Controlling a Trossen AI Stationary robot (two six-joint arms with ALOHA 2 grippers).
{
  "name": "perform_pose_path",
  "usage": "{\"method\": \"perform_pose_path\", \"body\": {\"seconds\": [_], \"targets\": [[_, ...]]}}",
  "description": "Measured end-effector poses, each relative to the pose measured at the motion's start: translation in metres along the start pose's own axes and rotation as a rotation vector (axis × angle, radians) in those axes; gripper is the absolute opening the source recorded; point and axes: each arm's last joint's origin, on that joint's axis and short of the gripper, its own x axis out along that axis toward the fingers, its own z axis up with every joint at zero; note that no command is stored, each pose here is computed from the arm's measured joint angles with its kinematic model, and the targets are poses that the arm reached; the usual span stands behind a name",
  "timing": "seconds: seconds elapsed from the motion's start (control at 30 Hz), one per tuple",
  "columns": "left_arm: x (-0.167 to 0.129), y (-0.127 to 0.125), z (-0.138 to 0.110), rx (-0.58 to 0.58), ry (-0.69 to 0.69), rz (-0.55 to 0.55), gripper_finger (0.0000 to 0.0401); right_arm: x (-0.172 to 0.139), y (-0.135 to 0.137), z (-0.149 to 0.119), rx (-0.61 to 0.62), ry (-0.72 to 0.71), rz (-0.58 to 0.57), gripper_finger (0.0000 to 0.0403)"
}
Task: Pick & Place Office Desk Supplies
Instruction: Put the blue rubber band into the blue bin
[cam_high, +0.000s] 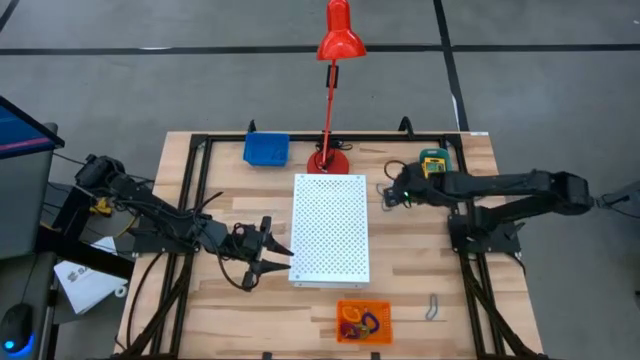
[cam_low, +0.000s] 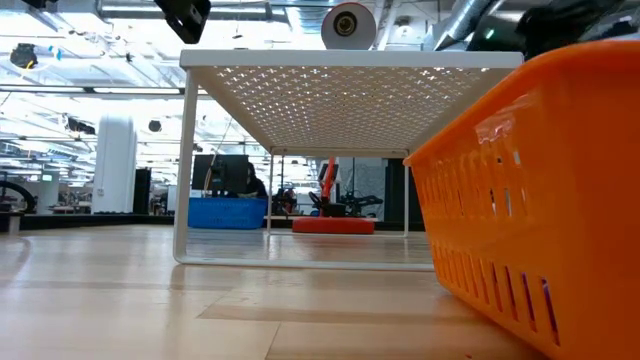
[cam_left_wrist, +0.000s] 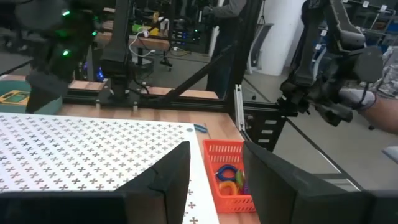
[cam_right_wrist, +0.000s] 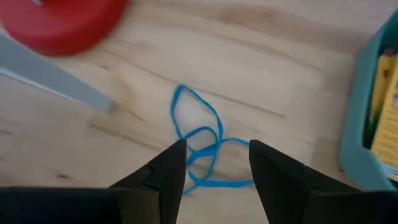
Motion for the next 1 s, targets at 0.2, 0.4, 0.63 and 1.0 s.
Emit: {"method": "perform_pose_path", "body": {"seconds": [0.2,0.4,0.63,1.0], "targets": [[0.000,0.000,0.000,0.019,0.001,0.000,0.0142,0.033,0.002,0.010,-0.001,0.075,-0.006,0.0171],[0.000,-0.001,0.000,0.019,0.002,-0.009,0.0142,0.063,0.005,0.011,0.004,0.137,-0.021,0.0171],[-0.001,-0.004,-0.001,0.026,0.006,-0.024,0.0142,0.083,0.003,0.007,-0.031,0.177,-0.074,0.0171],[-0.001,-0.004,-0.001,0.028,0.007,-0.023,0.0143,0.088,0.006,0.011,-0.048,0.113,-0.057,0.0076]]}}
